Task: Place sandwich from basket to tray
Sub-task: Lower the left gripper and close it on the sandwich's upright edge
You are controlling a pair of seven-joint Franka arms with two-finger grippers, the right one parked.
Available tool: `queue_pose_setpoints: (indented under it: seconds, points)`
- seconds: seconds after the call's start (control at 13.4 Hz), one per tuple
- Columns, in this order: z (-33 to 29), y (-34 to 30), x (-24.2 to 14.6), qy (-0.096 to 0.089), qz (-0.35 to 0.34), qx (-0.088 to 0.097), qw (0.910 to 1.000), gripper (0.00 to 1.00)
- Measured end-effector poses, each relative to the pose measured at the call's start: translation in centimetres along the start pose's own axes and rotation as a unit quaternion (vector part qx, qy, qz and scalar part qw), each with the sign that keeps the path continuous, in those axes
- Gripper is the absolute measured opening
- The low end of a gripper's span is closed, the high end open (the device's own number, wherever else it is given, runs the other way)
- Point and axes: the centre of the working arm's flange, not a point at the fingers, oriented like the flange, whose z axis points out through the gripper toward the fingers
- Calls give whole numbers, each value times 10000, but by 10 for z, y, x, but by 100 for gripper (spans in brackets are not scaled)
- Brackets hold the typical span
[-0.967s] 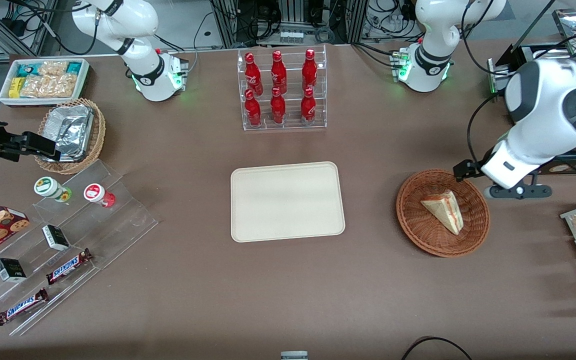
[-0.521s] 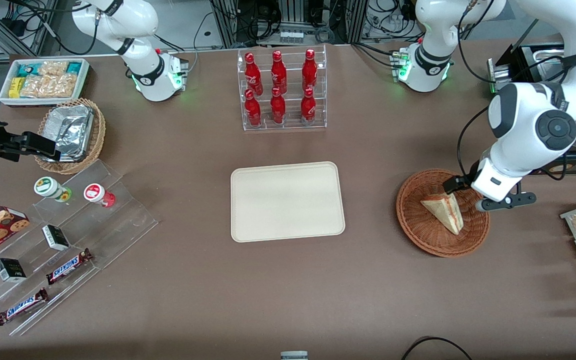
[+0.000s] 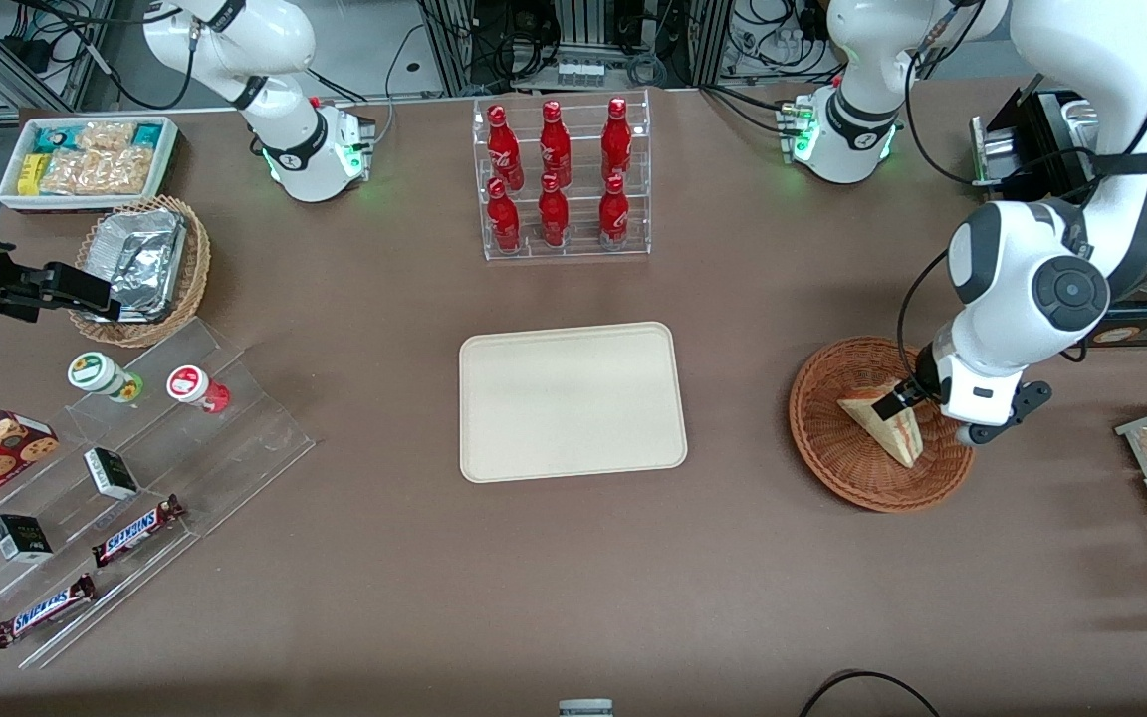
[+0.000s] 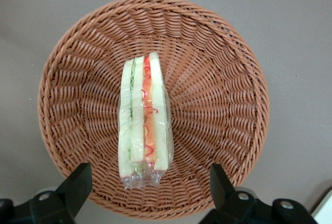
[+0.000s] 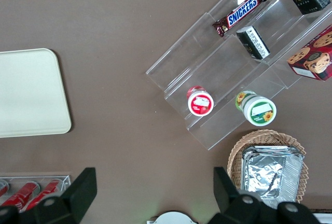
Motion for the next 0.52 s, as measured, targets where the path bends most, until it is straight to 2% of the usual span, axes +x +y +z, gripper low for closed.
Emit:
queue_pose_setpoints:
  seconds: [0.52]
  points:
    - [37, -2, 0, -194, -239, 103, 9995, 100]
